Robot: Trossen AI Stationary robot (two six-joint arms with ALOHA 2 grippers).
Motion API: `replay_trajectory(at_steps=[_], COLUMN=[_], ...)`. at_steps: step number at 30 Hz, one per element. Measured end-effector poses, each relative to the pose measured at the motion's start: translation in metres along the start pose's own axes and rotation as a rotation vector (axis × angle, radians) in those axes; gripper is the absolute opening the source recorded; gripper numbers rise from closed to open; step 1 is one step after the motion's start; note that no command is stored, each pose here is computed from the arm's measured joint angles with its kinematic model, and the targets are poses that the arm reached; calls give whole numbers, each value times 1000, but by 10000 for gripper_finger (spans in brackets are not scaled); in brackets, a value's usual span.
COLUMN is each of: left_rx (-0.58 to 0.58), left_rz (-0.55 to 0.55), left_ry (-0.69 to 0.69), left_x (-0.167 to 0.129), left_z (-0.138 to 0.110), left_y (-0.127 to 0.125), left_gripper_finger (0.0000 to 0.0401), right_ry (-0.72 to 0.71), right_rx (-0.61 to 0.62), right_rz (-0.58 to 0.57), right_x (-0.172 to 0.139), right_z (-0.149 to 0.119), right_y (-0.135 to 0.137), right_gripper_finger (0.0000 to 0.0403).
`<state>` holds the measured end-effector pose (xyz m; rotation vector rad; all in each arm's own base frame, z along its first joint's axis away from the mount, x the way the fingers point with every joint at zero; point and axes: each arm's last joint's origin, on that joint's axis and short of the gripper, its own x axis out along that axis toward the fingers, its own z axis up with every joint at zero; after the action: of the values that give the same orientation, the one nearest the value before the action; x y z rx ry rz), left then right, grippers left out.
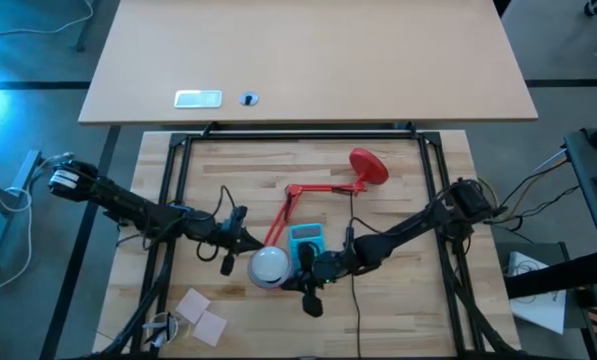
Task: Screw lightbulb
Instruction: Remove the lightbulb from the orange desk lamp
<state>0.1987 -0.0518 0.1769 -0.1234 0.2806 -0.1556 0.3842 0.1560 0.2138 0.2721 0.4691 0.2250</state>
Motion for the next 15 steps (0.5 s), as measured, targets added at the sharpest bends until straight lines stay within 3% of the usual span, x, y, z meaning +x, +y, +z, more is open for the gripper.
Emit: replay_trajectory(at_steps=[10, 15], left_rx=[-8, -37], left_rz=[-67, -120], left_ry=[5, 55], left_x=[-6, -10], left_z=[4, 0], left_y=[-10, -17], left_gripper_finger=[0, 0], right_ry=[-27, 13], right_rx=[-1, 16], right_rz=[-70, -162], right_x=[-5, -11], right_z=[8, 6], right_y=[2, -2], right_gripper_finger=[0, 0])
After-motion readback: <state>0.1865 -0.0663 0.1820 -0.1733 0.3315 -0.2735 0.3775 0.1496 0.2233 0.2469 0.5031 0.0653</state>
